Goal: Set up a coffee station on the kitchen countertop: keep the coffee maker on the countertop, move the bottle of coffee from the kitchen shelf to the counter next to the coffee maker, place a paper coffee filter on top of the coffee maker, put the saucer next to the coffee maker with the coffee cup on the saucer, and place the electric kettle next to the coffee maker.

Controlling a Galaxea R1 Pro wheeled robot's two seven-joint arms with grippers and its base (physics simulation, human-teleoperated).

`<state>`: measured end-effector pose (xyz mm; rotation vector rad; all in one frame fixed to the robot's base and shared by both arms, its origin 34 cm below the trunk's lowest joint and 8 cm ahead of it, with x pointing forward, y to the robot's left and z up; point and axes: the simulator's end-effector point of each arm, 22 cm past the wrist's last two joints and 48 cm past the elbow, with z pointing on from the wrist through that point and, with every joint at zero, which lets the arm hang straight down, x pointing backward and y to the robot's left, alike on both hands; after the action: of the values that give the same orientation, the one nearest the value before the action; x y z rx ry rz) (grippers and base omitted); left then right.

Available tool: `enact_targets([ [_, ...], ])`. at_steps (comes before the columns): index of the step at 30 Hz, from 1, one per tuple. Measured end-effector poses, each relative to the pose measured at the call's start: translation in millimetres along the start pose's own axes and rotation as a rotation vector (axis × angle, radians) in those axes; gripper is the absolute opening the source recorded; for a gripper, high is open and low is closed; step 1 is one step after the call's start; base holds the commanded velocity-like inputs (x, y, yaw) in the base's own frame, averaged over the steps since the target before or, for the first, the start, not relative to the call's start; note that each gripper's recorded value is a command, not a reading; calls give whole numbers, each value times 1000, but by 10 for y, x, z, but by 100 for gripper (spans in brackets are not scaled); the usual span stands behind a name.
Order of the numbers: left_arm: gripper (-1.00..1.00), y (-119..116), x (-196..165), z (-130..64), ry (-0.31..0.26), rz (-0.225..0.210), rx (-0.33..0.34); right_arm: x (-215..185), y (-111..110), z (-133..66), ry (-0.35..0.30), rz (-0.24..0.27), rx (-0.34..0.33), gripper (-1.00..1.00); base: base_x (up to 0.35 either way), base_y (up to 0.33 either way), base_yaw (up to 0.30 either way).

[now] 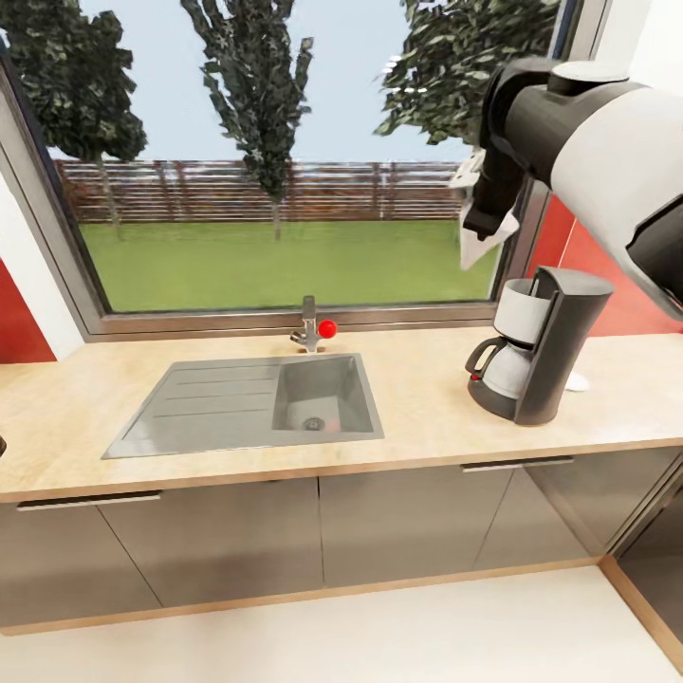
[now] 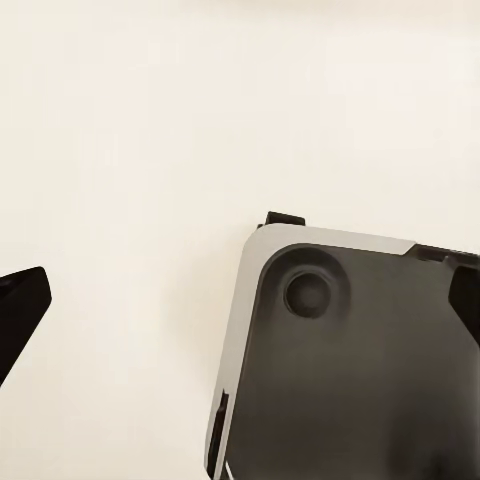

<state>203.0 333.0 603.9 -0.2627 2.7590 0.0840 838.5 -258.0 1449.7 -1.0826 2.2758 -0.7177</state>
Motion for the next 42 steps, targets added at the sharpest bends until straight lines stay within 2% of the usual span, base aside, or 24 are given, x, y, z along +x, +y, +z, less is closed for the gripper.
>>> enact_targets([
  [2,100,0,0,0,0,0,0,53,-6,-1,23,-28,2,-100,0,0,0],
  [4,100,0,0,0,0,0,0,193,-109,-24,100,-84,54,-100,0,0,0],
  [6,100,0,0,0,0,0,0,234,-147,-43,129,-99,75,-100,0,0,0],
  [9,100,-4,1,0,0,1,1,365,-319,-123,220,-126,165,-100,0,0,0],
  [16,100,-6,1,0,0,-3,0,364,-384,-207,265,-120,229,-100,0,0,0],
  [20,100,0,0,0,-1,-9,-3,342,-435,-279,296,-141,279,-100,0,0,0],
  [26,100,-12,5,0,1,-6,0,361,-457,-283,302,-144,285,-100,0,0,0],
  [30,100,-109,27,-1,4,-10,14,387,-472,-277,306,-146,284,-100,0,0,0],
  [35,100,-182,55,-5,8,-13,22,490,-477,-238,314,-128,259,-100,52,0,0],
  [42,100,-172,271,-57,55,-12,17,701,-563,-174,324,-106,234,-100,284,0,0],
])
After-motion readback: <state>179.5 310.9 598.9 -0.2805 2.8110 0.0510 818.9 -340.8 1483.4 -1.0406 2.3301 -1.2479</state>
